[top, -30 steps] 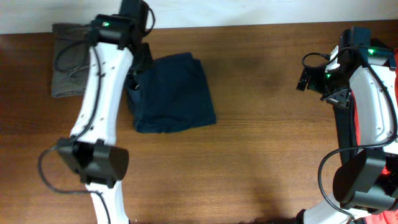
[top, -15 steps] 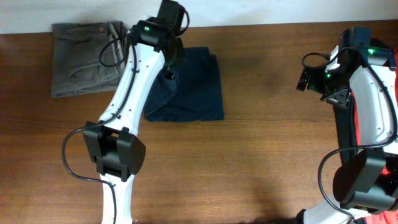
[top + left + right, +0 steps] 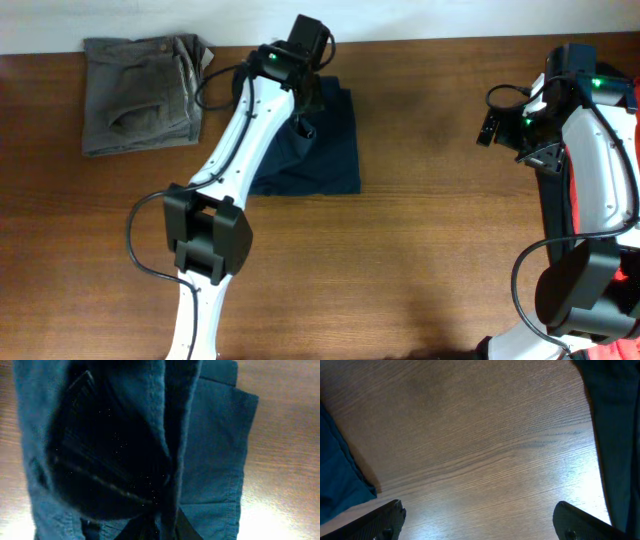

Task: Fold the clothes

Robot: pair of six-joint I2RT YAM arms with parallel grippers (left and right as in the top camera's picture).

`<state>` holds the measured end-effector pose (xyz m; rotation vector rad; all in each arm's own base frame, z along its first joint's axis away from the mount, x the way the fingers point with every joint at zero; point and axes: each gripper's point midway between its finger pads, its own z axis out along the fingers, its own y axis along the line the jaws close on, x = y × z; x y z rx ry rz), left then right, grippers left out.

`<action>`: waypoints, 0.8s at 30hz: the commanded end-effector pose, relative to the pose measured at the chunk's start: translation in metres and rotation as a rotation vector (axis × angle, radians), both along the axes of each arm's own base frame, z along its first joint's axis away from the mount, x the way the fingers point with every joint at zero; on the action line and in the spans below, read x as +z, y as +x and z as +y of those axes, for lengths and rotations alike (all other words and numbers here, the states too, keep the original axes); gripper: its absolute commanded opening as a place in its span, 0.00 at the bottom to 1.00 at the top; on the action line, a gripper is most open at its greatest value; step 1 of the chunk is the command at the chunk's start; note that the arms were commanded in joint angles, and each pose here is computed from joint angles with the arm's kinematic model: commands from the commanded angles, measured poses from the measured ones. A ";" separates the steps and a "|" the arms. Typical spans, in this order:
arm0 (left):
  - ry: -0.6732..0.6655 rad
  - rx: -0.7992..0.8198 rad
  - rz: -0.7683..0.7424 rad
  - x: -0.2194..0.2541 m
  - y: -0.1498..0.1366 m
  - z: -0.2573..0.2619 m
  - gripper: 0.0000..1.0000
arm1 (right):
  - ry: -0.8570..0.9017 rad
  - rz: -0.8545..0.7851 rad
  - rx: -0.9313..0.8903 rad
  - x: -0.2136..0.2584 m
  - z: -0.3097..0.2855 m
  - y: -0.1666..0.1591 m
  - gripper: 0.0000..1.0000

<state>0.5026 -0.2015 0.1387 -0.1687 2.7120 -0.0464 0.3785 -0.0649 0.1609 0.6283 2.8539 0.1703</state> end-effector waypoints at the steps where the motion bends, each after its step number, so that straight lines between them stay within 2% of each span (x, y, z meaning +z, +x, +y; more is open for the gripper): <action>1: -0.045 -0.022 0.003 -0.001 -0.002 -0.017 0.12 | -0.016 -0.008 0.001 0.003 -0.003 0.000 0.99; 10: -0.076 -0.095 0.014 -0.002 -0.017 -0.053 0.12 | -0.016 -0.008 0.001 0.003 -0.003 0.000 0.99; 19: -0.071 -0.135 0.010 -0.007 -0.021 -0.068 0.13 | -0.016 -0.007 0.001 0.003 -0.003 0.000 0.99; 21: -0.055 -0.145 0.009 -0.007 -0.019 -0.063 0.31 | -0.016 -0.008 0.001 0.003 -0.003 0.000 0.99; 22: -0.051 -0.145 0.012 -0.008 -0.018 -0.060 0.36 | -0.016 -0.008 0.001 0.003 -0.003 0.000 0.99; 24: -0.039 -0.128 0.039 -0.011 -0.020 -0.049 0.37 | -0.016 -0.007 0.001 0.003 -0.003 0.000 0.99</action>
